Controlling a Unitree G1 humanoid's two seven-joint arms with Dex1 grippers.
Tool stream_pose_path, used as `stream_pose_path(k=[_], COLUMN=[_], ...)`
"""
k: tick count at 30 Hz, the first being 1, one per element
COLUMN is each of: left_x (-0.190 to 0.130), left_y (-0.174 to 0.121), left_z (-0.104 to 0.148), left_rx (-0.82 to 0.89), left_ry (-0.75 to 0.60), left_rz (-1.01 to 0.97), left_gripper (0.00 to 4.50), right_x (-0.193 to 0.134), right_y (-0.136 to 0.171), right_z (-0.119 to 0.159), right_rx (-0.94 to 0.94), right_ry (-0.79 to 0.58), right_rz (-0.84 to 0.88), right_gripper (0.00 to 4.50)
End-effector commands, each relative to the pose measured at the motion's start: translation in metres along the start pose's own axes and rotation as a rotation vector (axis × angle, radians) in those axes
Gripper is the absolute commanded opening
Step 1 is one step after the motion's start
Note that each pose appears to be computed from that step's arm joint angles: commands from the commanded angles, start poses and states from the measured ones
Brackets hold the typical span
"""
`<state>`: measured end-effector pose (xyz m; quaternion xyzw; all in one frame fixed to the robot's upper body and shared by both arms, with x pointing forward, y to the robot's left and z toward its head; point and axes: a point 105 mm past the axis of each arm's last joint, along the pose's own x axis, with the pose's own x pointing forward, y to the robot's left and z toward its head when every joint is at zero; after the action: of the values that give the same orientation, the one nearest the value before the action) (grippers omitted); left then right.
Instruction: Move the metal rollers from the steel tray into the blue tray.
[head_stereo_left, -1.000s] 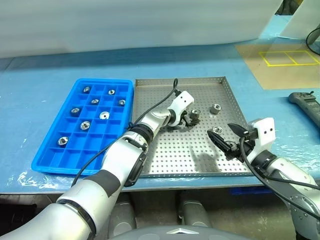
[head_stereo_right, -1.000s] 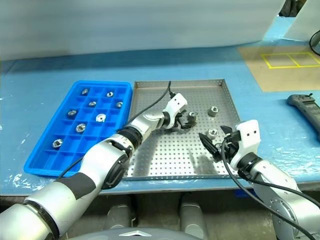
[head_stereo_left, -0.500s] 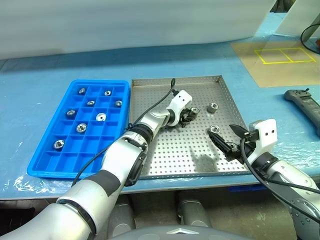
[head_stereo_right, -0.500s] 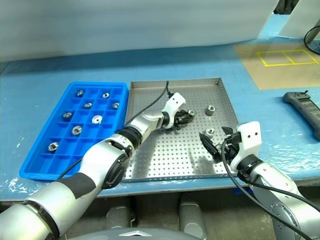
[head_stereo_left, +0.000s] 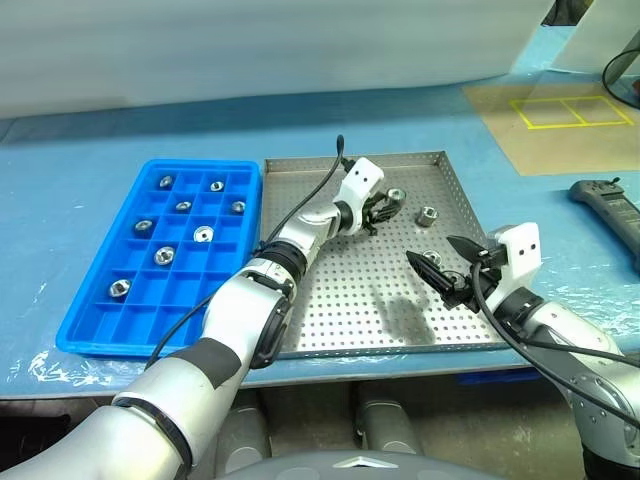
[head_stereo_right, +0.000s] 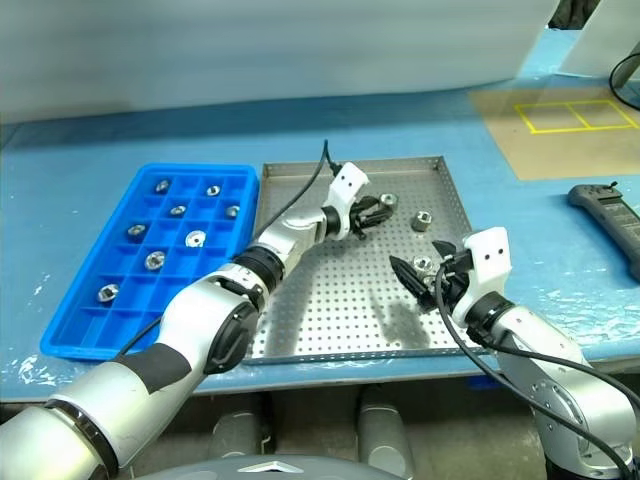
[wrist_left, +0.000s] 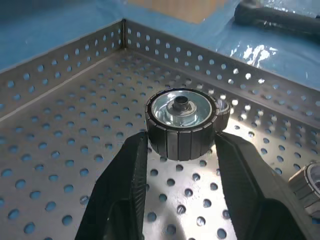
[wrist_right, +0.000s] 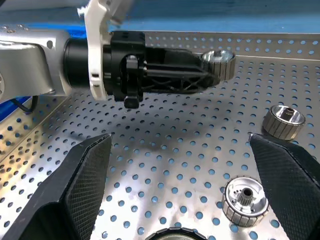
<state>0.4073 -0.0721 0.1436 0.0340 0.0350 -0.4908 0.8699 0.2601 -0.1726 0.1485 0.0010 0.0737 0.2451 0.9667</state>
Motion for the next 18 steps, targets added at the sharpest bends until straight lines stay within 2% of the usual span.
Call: stream_pose_path(k=[1, 9, 18], left_x=[-0.004, -0.051, -0.096], left_y=[-0.002, 0.005, 0.005], left_z=[0.022, 0.020, 0.030], left_rx=[0.010, 0.061, 0.081], left_ry=[-0.097, -0.020, 0.026], left_rz=[-0.051, -0.136, -0.077], left_gripper=[1.69, 1.69, 1.69], right_x=[0.003, 0.020, 0.039], right_y=[0.004, 0.006, 0.007], right_z=[0.010, 0.017, 0.023], right_rx=[-0.034, -0.065, -0.105], right_ry=[-0.037, -0.035, -0.027], right_rz=[0.041, 0.159, 0.273], right_gripper=[4.50, 4.50, 4.50])
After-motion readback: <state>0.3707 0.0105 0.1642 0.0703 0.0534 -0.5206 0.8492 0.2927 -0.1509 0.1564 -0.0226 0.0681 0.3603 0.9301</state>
